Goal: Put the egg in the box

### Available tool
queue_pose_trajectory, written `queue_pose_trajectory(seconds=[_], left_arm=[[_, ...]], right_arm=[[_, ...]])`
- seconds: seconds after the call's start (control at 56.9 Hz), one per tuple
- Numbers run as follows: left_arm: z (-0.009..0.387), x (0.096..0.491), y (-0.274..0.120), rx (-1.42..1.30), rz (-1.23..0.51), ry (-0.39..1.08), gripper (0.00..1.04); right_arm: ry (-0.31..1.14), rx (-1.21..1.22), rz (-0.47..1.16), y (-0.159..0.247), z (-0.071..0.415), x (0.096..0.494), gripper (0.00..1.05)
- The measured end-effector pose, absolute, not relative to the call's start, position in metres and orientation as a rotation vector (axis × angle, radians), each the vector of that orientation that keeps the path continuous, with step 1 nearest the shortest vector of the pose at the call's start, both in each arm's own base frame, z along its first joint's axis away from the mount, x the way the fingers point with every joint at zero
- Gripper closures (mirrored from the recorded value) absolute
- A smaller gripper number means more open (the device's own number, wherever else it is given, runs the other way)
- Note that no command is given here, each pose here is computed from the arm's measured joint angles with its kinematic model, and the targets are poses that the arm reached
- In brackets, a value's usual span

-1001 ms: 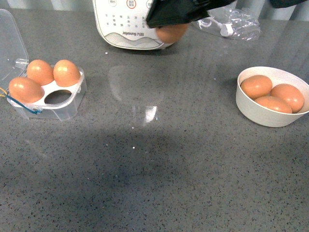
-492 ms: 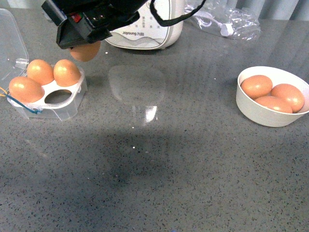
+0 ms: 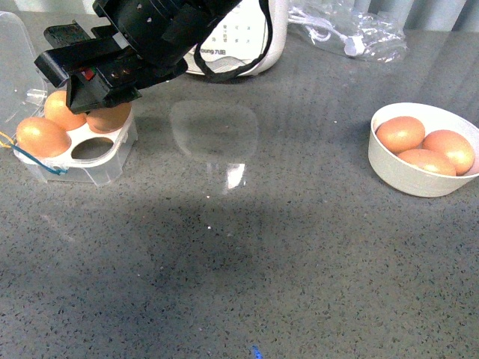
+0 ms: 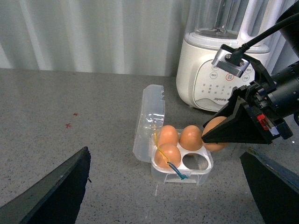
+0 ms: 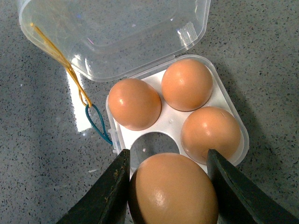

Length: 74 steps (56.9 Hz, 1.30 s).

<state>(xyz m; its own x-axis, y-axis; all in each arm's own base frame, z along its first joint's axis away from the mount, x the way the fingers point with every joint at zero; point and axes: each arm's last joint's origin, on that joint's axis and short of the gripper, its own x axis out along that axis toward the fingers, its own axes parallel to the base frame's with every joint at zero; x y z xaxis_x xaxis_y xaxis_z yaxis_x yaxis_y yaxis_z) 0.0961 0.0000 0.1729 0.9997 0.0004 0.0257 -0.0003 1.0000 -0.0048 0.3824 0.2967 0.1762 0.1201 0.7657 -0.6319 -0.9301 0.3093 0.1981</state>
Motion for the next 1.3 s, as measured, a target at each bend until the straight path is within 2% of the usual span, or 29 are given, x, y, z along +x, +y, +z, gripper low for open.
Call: queue_pose_trajectory(seconds=[0.351,0.492,0.685,0.808,1.036,1.195,1.247,1.3], left_arm=[[0.173,0.096,0.000,-0.005,0.000,-0.026,0.07],[0.173,0.096,0.000,-0.005,0.000,-0.026,0.07],[0.173,0.096,0.000,-0.005,0.000,-0.026,0.07],[0.173,0.096,0.000,-0.005,0.000,-0.026,0.07],[0.173,0.096,0.000,-0.005,0.000,-0.026,0.07],[0.173,0.096,0.000,-0.005,0.000,-0.026,0.07],[0.173,0.096,0.000,-0.005,0.000,-0.026,0.07],[0.173,0.096,0.000,-0.005,0.001,-0.026,0.07]], right_arm=[[0.752,-0.281,1.292,0.312,0.169,0.377,0.62],[0.727,-0.281,1.298,0.315,0.169,0.378,0.32],[0.687,-0.248,1.285,0.310,0.176,0.378,0.05],[0.646,-0.224,1.240,0.300,0.188,0.379,0.08],[0.556,-0.117,1.043,0.263,0.228,0.380,0.07],[0.521,-0.064,0.799,0.225,0.240,0.378,0.07],[0.458,-0.076,0.680,0.211,0.238,0.376,0.08],[0.304,-0.090,0.437,0.198,0.233,0.372,0.15]])
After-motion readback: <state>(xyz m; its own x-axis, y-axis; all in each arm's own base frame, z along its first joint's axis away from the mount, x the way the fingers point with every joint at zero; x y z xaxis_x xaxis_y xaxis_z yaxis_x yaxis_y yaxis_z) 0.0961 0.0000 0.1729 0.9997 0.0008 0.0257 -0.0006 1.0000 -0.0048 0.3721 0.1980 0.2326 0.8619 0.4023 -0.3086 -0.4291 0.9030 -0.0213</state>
